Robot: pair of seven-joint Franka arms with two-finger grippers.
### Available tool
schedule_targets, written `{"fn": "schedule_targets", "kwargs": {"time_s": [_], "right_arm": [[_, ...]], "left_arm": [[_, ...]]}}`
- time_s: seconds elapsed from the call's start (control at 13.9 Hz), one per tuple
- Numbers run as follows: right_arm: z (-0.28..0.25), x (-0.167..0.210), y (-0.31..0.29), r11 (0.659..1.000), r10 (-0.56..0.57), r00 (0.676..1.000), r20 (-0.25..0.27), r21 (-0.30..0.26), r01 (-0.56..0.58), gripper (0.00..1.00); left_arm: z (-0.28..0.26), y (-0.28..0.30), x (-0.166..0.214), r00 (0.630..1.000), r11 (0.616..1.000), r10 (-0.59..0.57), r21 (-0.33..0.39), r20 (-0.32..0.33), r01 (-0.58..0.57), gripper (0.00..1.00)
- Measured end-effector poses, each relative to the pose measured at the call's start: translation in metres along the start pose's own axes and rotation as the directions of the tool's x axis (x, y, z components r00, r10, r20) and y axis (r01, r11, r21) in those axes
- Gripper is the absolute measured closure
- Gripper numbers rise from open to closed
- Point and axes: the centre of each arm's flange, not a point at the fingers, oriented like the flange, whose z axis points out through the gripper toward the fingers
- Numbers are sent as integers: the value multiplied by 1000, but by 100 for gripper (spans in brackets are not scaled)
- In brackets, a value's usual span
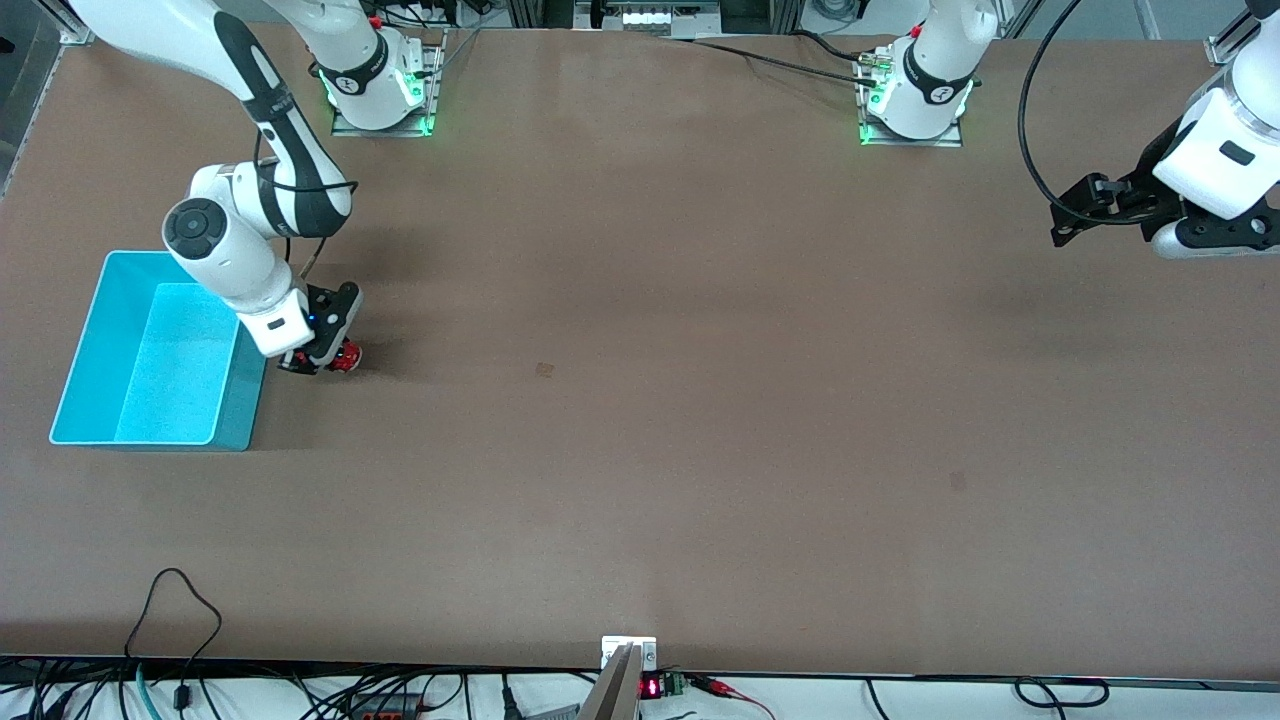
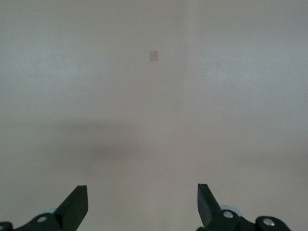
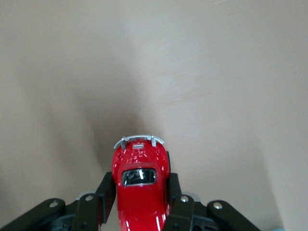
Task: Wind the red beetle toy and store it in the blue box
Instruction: 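Carry the car into the blue box with the right gripper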
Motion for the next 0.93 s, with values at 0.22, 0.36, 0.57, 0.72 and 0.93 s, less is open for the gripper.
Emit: {"fn": "schedule_targets", "kwargs": {"time_s": [0.22, 0.36, 0.57, 0.72, 0.93], "right_arm": [[-61, 7, 31, 940, 340, 940, 18, -12, -340, 52], [-89, -20, 58, 855, 518, 855, 11, -39, -517, 52], [-97, -101, 96, 704, 709, 705, 18, -72, -706, 52], [-94, -140, 108, 598, 801, 599, 21, -86, -797, 52], [-78, -166, 117, 495, 869, 494, 42, -98, -863, 52]], "left_arm": [[0, 0, 0, 1000, 1000, 0, 0, 0, 0, 0], [0, 0, 0, 1000, 1000, 0, 0, 0, 0, 0], [0, 0, 0, 1000, 1000, -1, 0, 0, 1, 0], [0, 0, 0, 1000, 1000, 0, 0, 0, 0, 0], [0, 0, 0, 1000, 1000, 0, 0, 0, 0, 0]]}}
